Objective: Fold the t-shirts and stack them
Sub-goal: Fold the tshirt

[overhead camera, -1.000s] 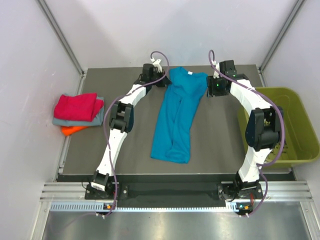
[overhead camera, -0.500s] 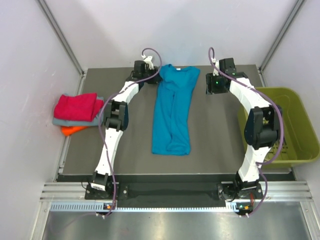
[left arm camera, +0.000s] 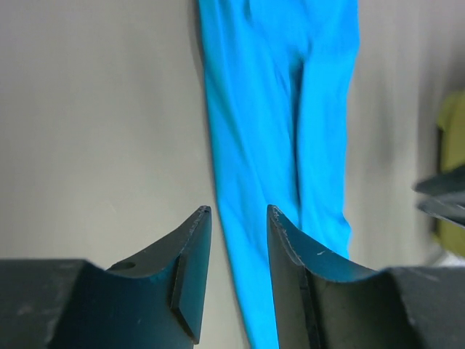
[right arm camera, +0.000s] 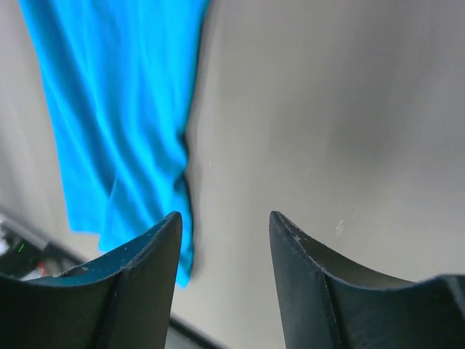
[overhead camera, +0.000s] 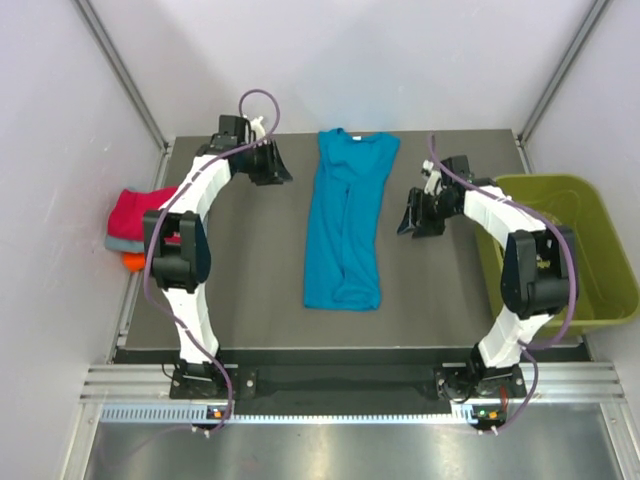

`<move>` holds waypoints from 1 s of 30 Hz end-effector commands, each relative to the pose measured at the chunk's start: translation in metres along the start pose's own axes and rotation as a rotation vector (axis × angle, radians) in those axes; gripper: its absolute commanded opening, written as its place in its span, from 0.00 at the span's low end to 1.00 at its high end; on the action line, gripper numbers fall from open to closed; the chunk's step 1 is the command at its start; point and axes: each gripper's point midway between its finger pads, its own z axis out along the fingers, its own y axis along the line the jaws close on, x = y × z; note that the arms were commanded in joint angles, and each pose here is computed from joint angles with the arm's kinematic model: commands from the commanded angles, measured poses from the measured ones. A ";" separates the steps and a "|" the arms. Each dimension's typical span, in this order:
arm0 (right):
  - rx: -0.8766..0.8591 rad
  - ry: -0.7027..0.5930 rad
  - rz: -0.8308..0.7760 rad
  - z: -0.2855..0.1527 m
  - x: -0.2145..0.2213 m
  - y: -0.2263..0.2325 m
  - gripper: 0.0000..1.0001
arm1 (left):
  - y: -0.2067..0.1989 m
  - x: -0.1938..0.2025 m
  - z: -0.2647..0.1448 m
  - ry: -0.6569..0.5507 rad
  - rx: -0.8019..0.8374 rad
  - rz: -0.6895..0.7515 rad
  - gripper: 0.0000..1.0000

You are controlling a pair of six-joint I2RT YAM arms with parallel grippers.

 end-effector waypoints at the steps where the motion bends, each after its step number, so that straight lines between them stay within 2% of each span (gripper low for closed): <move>1: -0.083 0.015 0.066 -0.015 0.021 0.018 0.52 | -0.003 0.075 -0.015 0.279 0.006 -0.170 0.41; 3: -0.091 0.052 0.107 -0.015 0.045 0.015 0.52 | -0.013 0.081 -0.027 0.251 0.023 -0.194 0.41; 6: -0.122 0.094 0.163 -0.014 0.073 0.016 0.52 | -0.011 0.124 -0.037 0.319 0.016 -0.303 0.41; 12: -0.174 0.151 0.245 -0.009 0.106 0.019 0.52 | -0.009 0.169 -0.054 0.358 -0.015 -0.406 0.42; 17: -0.210 0.168 0.286 -0.001 0.119 0.026 0.52 | -0.020 0.189 -0.060 0.359 0.017 -0.420 0.42; 22: -0.218 0.229 0.323 0.007 0.140 0.030 0.52 | -0.046 0.225 -0.060 0.445 0.065 -0.366 0.43; 30: -0.258 0.234 0.334 0.024 0.149 0.047 0.51 | -0.045 0.250 -0.058 0.482 0.059 -0.383 0.44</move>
